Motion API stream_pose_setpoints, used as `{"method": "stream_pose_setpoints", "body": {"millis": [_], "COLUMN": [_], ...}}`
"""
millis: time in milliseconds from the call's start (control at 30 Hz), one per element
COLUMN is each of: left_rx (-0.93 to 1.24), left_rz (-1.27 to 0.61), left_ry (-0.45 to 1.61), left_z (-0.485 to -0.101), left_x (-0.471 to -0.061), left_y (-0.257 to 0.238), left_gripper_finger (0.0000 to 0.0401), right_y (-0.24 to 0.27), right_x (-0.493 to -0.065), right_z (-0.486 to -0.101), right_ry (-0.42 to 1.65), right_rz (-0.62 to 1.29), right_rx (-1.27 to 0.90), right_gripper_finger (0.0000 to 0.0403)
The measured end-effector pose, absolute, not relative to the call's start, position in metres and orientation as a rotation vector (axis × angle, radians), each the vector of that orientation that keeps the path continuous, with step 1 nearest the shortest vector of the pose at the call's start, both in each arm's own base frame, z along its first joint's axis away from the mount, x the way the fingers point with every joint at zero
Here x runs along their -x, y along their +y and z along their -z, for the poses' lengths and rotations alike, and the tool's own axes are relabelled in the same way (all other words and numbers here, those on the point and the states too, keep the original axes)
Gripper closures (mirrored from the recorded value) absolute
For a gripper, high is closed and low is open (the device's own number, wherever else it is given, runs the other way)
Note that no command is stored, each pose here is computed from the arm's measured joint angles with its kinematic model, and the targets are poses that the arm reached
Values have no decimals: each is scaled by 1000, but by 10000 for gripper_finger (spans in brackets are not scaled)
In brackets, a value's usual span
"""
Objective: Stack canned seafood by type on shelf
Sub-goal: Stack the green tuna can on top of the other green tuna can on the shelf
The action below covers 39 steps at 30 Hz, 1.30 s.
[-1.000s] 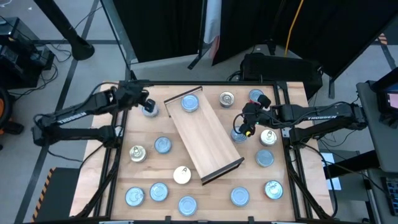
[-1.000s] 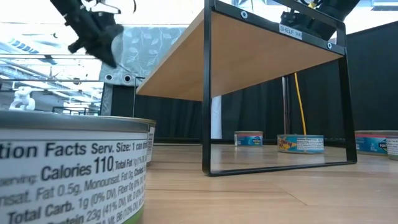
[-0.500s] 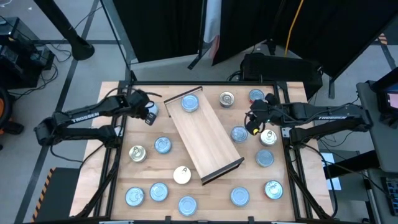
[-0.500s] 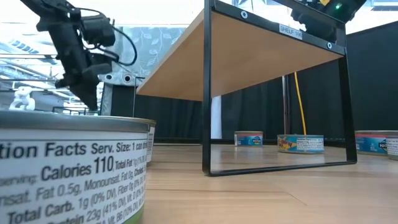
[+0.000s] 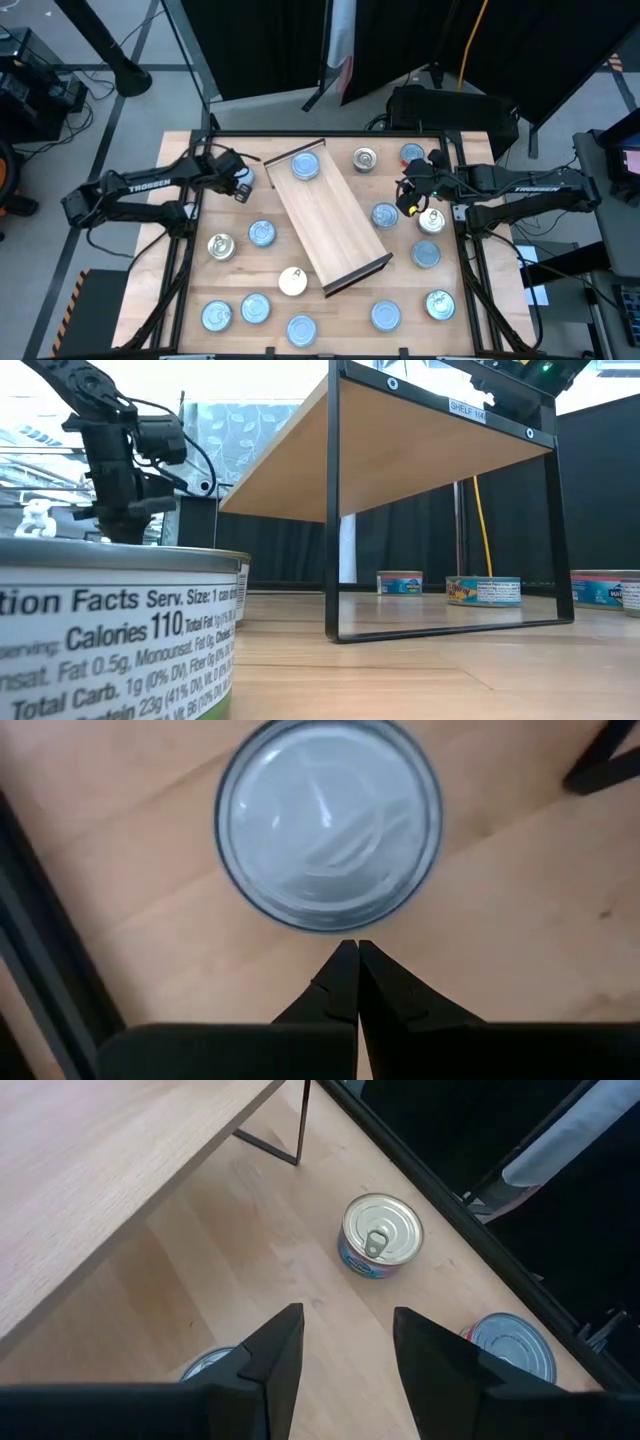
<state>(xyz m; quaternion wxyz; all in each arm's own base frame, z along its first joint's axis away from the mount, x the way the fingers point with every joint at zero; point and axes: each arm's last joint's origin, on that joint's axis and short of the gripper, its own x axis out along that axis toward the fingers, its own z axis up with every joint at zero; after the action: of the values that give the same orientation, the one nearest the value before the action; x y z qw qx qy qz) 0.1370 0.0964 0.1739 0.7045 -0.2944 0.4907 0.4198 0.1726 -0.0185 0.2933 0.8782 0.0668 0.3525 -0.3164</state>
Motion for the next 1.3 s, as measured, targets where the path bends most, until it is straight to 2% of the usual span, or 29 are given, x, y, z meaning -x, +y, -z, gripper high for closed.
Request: {"method": "stream_pose_setpoints", "body": {"millis": [533,1133,1300], "left_rx": [653,716,759], "left_rz": [-989,-1028,-867], "left_ry": [1138,1186,1184], "left_z": [-156,-144,-155], "left_x": [-151,-154,-161], "left_y": [107,96,85], "left_gripper_finger": [399,399,399], "right_y": [-19,-17,-15], "right_x": [-173,-172,-172], "right_z": [-293,-292,-292], "right_ry": [737,750,754], "right_rz": [660,635,627], "right_rx": [-138,-153,-153], "right_gripper_finger": [255,255,255]}}
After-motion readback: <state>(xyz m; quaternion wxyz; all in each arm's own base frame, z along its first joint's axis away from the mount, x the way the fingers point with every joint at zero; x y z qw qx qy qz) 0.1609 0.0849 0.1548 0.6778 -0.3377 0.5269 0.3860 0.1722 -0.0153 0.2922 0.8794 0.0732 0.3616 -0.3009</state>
